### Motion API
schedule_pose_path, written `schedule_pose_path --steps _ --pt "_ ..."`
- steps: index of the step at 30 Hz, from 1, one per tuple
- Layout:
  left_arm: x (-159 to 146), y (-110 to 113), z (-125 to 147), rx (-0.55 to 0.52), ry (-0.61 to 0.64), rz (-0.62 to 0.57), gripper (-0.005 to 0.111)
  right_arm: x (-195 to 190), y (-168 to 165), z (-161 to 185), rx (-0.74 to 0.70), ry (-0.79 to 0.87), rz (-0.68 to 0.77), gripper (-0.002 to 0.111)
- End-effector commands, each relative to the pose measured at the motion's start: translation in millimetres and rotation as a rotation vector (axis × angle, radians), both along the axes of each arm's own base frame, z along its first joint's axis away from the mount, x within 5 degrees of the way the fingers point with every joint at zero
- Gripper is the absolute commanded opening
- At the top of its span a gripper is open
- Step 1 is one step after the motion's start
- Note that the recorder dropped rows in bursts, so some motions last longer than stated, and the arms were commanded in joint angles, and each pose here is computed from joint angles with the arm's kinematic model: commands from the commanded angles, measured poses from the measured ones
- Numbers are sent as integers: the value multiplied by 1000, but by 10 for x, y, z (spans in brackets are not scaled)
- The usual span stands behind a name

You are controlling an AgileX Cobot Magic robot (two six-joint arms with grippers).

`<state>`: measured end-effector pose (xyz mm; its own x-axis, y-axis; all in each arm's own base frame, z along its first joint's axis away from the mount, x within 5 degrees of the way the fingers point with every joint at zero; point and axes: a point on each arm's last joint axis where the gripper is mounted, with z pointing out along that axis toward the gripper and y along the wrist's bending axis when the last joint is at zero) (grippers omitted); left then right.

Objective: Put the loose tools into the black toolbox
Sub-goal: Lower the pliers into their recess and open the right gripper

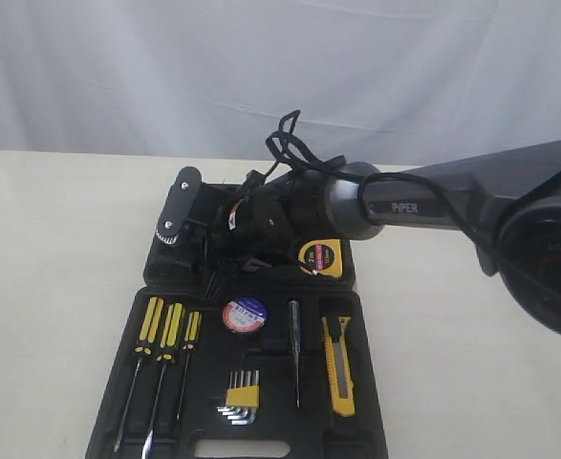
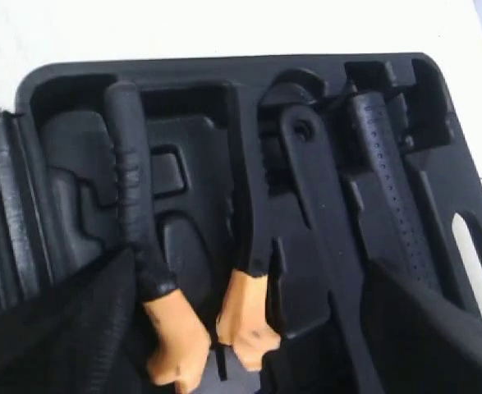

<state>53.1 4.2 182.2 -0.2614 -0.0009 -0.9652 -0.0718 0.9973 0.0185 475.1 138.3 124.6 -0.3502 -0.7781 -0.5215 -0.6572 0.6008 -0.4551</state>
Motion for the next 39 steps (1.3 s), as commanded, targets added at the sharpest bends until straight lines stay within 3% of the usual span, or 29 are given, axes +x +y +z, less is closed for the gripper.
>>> schedule_pose_path --steps 1,8,10,12,18,24,39 --pt "2 -5 1 -11 -9 -5 0 -54 -30 -99 8 86 -41 73" --pt "2 -5 1 -11 -9 -5 0 -57 -30 78 67 68 -94 73" --pt "2 -5 1 -11 -9 -5 0 -70 -15 174 97 64 -113 68" --pt "2 -5 1 -11 -9 -5 0 -94 25 274 127 62 -121 55" --pt "2 -5 1 -11 -9 -5 0 -156 158 490 213 47 -138 -1" --pt "2 -5 1 -11 -9 -5 0 -119 183 488 317 27 -216 -1" --pt "2 -5 1 -11 -9 -5 0 83 197 -90 642 -9 -482 -1"
